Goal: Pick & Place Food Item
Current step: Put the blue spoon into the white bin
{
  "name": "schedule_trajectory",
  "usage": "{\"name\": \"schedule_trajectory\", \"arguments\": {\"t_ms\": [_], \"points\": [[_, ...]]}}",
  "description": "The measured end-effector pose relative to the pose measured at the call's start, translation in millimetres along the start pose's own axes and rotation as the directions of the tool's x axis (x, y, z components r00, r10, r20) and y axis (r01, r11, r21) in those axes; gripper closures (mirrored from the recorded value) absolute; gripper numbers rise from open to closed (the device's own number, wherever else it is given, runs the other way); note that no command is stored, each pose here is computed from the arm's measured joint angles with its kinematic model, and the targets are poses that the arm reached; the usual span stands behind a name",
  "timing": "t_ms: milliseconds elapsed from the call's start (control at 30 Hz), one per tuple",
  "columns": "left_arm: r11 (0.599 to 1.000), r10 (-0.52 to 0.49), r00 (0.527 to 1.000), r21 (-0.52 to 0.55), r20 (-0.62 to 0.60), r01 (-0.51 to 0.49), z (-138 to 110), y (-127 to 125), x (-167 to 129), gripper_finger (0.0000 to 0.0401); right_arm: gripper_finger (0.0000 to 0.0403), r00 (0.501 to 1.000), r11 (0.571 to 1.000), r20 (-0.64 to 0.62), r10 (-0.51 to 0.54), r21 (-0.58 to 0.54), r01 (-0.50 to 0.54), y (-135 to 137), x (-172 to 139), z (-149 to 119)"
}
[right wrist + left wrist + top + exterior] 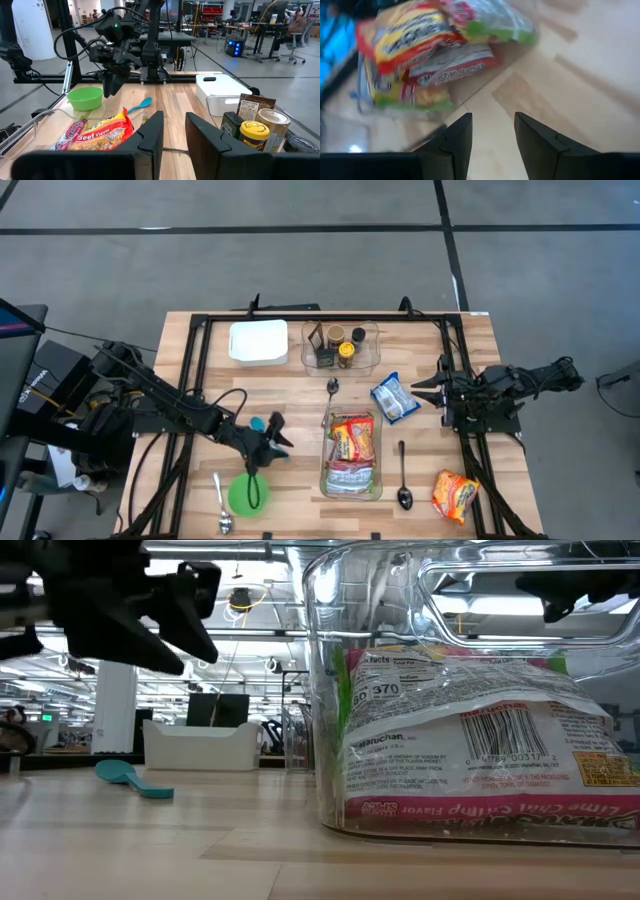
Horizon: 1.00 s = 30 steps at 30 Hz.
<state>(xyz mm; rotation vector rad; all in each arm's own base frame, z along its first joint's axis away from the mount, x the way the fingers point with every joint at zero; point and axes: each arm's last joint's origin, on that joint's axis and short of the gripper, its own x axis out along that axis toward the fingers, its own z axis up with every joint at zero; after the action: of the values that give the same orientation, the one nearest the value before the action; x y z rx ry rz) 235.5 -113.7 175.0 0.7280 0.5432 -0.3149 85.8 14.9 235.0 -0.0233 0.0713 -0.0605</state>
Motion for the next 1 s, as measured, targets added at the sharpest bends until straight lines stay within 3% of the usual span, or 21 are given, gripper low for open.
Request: {"name": "schedule_trajectory", "arguments": {"t_ms": [100,233,500,767,1000], "points": [[0.993,0.009,1.0,0.119,-0.019,-0.007,-1.3,-0.1,0.0,0.0261,0.0328,1.0,1.0,0.0,0.0,0.0,0.0,0.0,0.0,0.0],[0.996,0.08,0.994,0.041,-0.08,-0.077,-4.3,1.3,-0.3,0.0261,0.0328,1.0,1.0,0.0,0.0,0.0,0.0,0.0,0.0,0.0],[0.999,0.054,0.987,0.01,-0.149,-0.053,-9.8,-5.3,-2.1,0.0261,0.0328,1.0,1.0,0.0,0.0,0.0,0.0,0.0,0.0,0.0],[0.996,0.03,0.99,-0.077,-0.137,-0.04,-9.3,-6.2,-2.1,0.0261,0.0328,1.0,1.0,0.0,0.0,0.0,0.0,0.0,0.0,0.0],[0.997,0.005,0.991,-0.082,-0.134,-0.016,-9.7,-7.1,-2.1,0.0261,0.0328,1.0,1.0,0.0,-0.001,0.0,0.001,-0.1,0.0,0.0]]}}
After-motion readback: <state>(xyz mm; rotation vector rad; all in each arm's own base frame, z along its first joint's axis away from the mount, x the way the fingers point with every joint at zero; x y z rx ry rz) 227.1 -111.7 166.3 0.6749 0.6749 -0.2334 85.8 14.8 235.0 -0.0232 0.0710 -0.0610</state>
